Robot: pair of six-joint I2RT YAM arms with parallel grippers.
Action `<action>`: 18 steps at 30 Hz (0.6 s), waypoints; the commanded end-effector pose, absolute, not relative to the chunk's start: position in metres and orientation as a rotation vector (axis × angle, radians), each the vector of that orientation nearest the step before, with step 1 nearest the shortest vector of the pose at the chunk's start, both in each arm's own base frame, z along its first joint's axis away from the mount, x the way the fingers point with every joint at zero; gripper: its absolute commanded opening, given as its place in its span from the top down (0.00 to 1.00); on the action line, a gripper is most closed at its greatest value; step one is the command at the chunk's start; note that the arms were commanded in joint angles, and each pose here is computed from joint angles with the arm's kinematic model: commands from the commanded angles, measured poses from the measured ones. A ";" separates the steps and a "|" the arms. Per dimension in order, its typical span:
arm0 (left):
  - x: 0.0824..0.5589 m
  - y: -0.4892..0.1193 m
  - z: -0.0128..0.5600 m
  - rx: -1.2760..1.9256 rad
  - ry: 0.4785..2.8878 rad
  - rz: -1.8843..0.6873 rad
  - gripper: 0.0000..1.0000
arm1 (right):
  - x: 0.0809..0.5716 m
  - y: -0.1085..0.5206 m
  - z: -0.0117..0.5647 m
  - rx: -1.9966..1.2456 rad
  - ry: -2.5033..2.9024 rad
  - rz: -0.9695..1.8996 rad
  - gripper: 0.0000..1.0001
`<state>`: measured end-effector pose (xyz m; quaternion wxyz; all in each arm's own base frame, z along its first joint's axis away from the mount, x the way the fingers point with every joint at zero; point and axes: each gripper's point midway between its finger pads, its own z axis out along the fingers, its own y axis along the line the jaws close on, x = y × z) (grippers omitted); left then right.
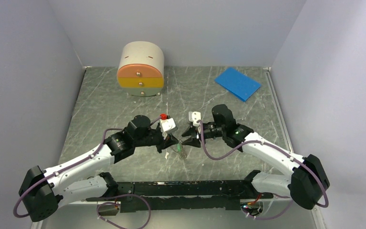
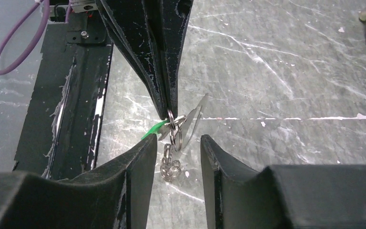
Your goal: Remove the keys from the keyring
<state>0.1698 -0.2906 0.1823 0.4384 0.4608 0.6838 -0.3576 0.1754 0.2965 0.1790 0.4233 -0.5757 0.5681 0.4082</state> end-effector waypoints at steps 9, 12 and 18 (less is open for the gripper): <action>0.172 -0.296 0.208 1.139 1.613 -0.908 0.98 | 0.170 0.303 0.180 -1.476 1.324 1.058 0.84; 0.171 -0.294 0.210 1.123 1.608 -0.906 0.98 | 0.169 0.301 0.178 -1.475 1.327 1.050 0.84; 0.170 -0.295 0.212 1.122 1.607 -0.914 0.97 | 0.167 0.300 0.178 -1.478 1.325 1.059 0.82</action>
